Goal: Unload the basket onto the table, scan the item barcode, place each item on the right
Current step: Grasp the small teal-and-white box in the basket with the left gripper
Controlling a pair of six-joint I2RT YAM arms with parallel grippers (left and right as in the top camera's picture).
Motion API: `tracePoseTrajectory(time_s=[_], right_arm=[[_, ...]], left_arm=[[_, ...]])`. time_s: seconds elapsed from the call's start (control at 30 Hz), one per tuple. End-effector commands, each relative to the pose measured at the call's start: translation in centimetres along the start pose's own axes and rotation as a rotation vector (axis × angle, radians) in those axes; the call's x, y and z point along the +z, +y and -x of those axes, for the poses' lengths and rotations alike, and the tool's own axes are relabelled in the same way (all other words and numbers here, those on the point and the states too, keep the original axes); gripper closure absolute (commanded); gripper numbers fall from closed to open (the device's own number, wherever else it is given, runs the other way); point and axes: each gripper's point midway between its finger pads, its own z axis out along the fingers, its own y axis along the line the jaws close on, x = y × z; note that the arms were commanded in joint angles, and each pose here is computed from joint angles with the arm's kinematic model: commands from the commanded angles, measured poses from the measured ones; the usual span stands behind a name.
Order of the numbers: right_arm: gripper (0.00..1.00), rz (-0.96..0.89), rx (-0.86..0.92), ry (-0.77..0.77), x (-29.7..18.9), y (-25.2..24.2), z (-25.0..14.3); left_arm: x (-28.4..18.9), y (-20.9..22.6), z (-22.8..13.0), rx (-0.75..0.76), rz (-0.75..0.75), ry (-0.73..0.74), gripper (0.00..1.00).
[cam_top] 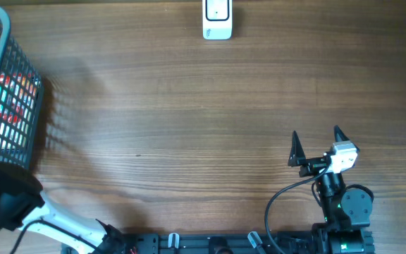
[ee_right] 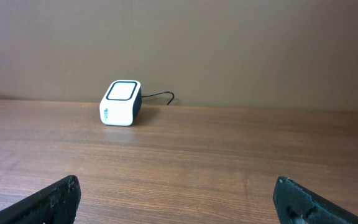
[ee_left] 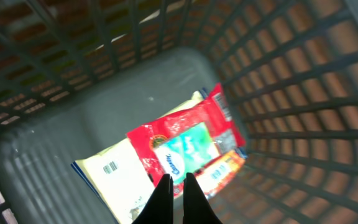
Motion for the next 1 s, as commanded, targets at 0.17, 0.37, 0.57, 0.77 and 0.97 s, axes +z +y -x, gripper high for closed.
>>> tracePoseTrajectory(time_s=[0.17,0.37,0.57,0.77,0.97], right_arm=[[0.00,-0.010,0.012,-0.009,0.0,-0.2,0.1],[0.00,-0.010,0.012,-0.009,0.0,-0.2,0.1],[0.00,-0.010,0.012,-0.009,0.0,-0.2,0.1],[0.00,-0.010,0.012,-0.009,0.0,-0.2,0.1],[0.00,-0.010,0.012,-0.009,0.0,-0.2,0.1]], left_arm=[[-1.9,-0.9,-1.1,-0.021,-0.054,0.019,0.02],[4.1,0.3,-4.0,0.043,-0.020,0.140,0.00],[9.0,0.8,-4.9,0.057,-0.011,0.181,0.00],[12.8,1.1,-6.0,0.054,-0.007,0.223,0.01],[15.2,-0.7,-8.3,0.106,-0.141,0.315,0.02]])
